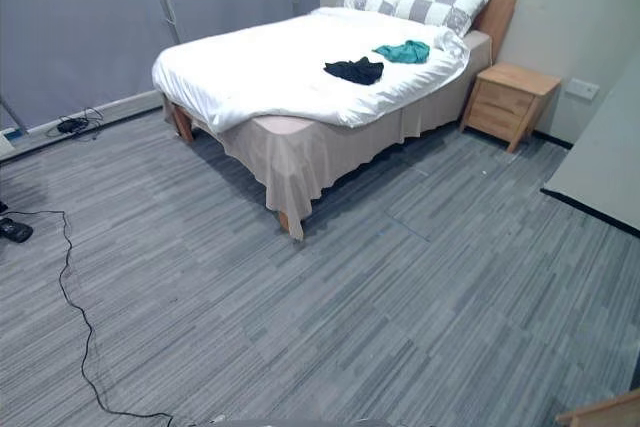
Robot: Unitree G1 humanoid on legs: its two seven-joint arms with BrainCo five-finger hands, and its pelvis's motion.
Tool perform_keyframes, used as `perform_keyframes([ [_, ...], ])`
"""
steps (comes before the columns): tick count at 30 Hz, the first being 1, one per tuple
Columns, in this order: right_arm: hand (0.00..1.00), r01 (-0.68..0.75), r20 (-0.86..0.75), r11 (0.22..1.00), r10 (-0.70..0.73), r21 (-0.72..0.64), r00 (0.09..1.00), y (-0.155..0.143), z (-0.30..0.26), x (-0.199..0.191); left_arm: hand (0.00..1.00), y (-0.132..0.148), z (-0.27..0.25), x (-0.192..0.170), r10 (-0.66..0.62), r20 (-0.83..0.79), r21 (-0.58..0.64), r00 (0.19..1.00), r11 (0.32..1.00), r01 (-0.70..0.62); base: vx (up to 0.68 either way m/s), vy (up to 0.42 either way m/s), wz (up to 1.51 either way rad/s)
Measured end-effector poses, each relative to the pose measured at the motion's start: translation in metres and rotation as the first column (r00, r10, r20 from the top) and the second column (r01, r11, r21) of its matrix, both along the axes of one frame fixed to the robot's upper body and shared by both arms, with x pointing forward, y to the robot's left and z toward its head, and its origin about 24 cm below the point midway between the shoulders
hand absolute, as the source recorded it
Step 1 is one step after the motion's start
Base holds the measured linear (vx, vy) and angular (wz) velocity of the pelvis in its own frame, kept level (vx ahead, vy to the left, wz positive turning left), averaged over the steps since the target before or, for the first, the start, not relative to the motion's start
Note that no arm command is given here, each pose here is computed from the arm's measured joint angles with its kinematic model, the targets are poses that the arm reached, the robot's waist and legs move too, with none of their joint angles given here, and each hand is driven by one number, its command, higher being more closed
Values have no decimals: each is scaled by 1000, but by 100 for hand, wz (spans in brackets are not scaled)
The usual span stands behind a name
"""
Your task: Tidy the bed and pick cloth on bed and put in laundry
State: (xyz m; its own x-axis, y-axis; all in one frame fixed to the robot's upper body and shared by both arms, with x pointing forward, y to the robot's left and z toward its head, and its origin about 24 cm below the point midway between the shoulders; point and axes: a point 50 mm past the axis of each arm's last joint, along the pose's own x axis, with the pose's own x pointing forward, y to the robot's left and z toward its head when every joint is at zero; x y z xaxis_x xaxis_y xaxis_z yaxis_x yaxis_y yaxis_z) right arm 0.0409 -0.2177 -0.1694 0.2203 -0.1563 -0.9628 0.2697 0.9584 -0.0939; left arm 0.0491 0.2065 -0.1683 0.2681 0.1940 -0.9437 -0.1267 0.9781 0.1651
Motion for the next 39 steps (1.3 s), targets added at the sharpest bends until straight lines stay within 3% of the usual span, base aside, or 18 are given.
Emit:
perform_keyframes([
  [25, 0, 59, 4, 998, -59, 22, 998, 4, -2, 4, 0, 3, 0, 0, 3, -3, 2, 1000, 1000, -3, 21, 0, -1],
  [39, 0, 147, 59, 987, -151, 69, 987, 12, 0, 18, 0, 18, 6, 30, -39, 46, 45, 998, 998, 36, 113, -39, 5],
])
